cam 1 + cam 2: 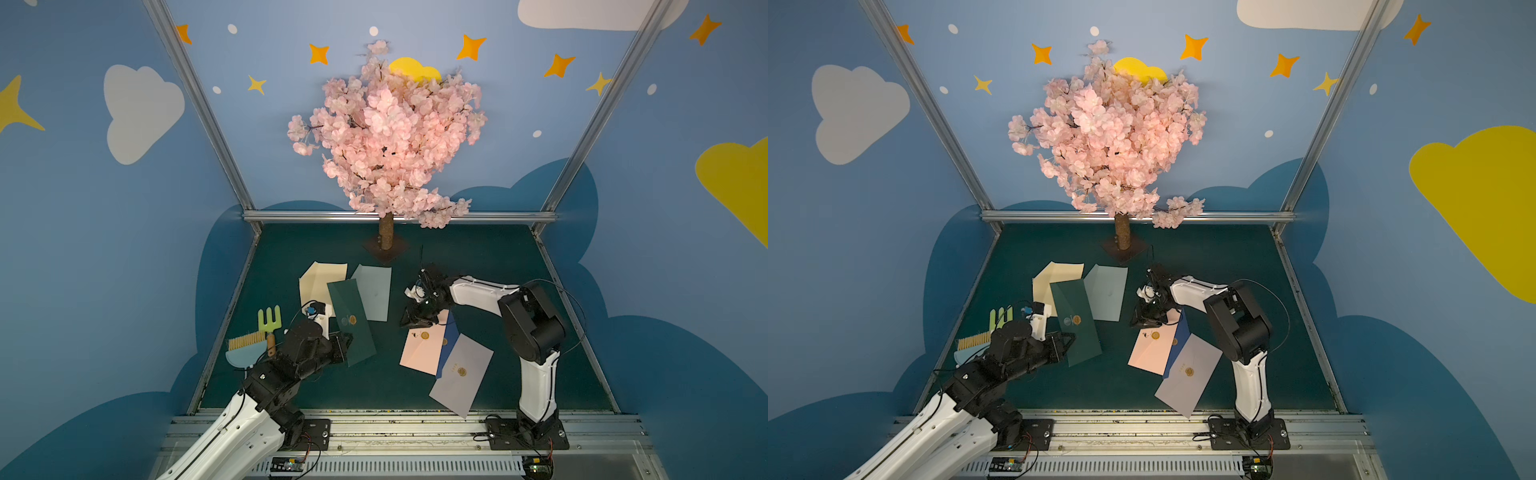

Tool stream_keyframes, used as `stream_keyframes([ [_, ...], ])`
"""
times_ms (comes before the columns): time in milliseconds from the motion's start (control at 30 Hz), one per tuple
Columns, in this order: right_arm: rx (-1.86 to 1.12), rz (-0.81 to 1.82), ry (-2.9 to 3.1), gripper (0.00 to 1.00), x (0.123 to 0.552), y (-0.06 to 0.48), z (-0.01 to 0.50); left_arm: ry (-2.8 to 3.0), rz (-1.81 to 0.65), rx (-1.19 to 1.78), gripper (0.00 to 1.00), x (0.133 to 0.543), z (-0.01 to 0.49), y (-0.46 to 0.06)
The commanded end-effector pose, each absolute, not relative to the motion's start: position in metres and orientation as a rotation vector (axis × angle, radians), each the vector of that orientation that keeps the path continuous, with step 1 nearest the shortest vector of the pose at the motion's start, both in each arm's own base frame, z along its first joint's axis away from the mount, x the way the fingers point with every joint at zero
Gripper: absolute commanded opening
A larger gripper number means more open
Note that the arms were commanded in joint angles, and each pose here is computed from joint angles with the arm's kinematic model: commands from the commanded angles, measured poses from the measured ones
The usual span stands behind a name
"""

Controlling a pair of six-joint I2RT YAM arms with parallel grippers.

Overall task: Open the envelope
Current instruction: Adjust the envelope at the center of the board.

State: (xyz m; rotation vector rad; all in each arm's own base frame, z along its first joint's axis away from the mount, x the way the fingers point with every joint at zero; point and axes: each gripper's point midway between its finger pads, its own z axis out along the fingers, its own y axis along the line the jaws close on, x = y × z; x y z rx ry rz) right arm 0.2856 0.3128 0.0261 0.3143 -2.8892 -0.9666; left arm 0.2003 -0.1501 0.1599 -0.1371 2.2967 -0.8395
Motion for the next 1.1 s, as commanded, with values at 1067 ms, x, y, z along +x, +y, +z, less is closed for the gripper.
stream_keyframes([
  [1067,0.222,-0.368,-3.095,0.43,0.131,0.175,0.074,2.264,-0.935,-0.095,0.03,0.208,0.17,-0.164],
])
